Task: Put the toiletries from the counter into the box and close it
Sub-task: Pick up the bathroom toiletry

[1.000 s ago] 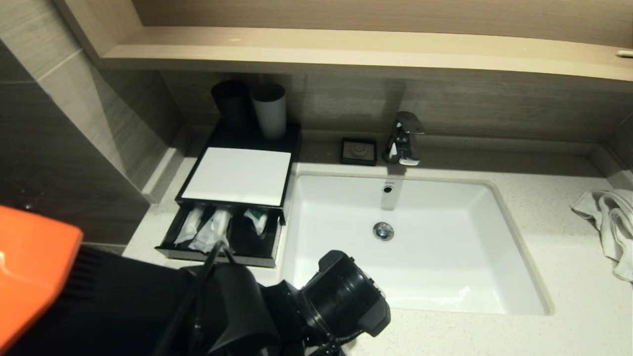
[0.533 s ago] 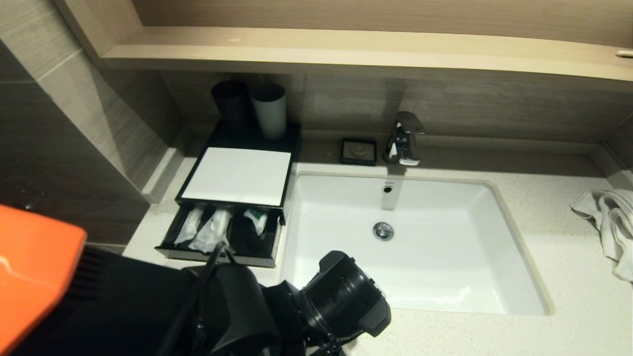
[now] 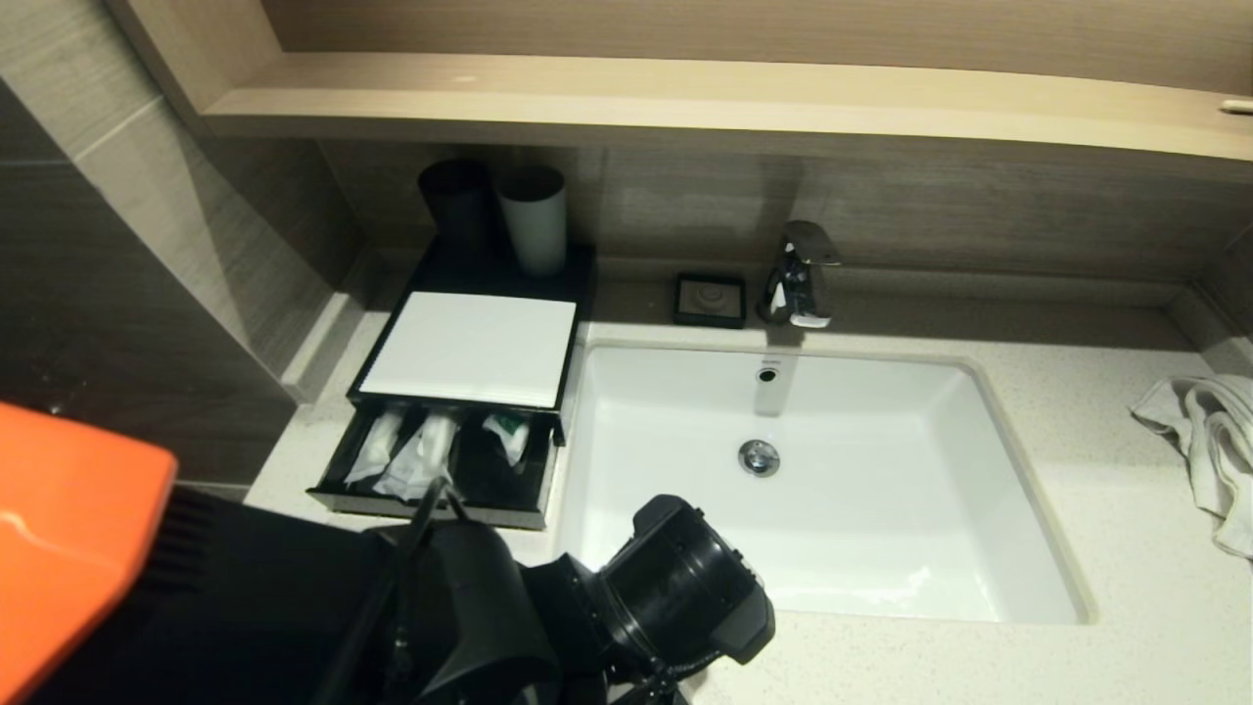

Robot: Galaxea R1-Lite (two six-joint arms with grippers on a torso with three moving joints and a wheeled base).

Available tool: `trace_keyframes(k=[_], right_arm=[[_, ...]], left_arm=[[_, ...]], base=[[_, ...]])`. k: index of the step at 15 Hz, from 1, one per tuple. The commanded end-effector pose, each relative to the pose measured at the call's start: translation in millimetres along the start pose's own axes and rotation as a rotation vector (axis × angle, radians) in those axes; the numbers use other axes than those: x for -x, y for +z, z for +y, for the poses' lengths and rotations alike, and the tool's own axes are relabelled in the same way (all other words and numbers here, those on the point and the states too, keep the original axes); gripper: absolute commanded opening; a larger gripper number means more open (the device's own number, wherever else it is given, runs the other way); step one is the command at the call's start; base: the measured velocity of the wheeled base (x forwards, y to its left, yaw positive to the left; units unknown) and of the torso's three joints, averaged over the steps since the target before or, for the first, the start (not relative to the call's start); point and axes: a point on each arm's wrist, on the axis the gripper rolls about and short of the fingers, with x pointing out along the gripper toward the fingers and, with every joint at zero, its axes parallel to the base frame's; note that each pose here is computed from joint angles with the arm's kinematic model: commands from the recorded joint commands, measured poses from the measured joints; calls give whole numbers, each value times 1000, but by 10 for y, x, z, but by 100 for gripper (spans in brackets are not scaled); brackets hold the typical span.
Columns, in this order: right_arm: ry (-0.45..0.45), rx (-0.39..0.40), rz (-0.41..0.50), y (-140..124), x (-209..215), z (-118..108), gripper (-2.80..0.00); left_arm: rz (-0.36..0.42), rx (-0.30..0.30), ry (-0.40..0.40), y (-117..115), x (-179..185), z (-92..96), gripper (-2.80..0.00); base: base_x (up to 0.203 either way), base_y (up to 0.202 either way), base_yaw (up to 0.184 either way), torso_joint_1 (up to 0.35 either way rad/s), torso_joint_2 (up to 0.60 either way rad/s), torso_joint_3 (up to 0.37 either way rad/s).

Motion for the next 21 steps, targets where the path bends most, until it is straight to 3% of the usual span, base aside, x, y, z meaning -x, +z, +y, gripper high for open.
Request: trace_keyframes(k=[1,7,13,21], right_arm=[[1,1,0,0,0,0,-280],[1,1,0,0,0,0,-280],[0,1,0,0,0,0,-280],[1,1,0,0,0,0,-280]], left_arm=[[3,-1,0,-2,-5,-2,-280],[-3,4,0,10,0,0,-280],[-58,24,4,65,67,19,-280],[-126,71,44,-34,587,276,-280]], base=[[0,0,0,0,0,0],[0,0,0,0,0,0],[0,0,0,0,0,0],[0,0,0,0,0,0]])
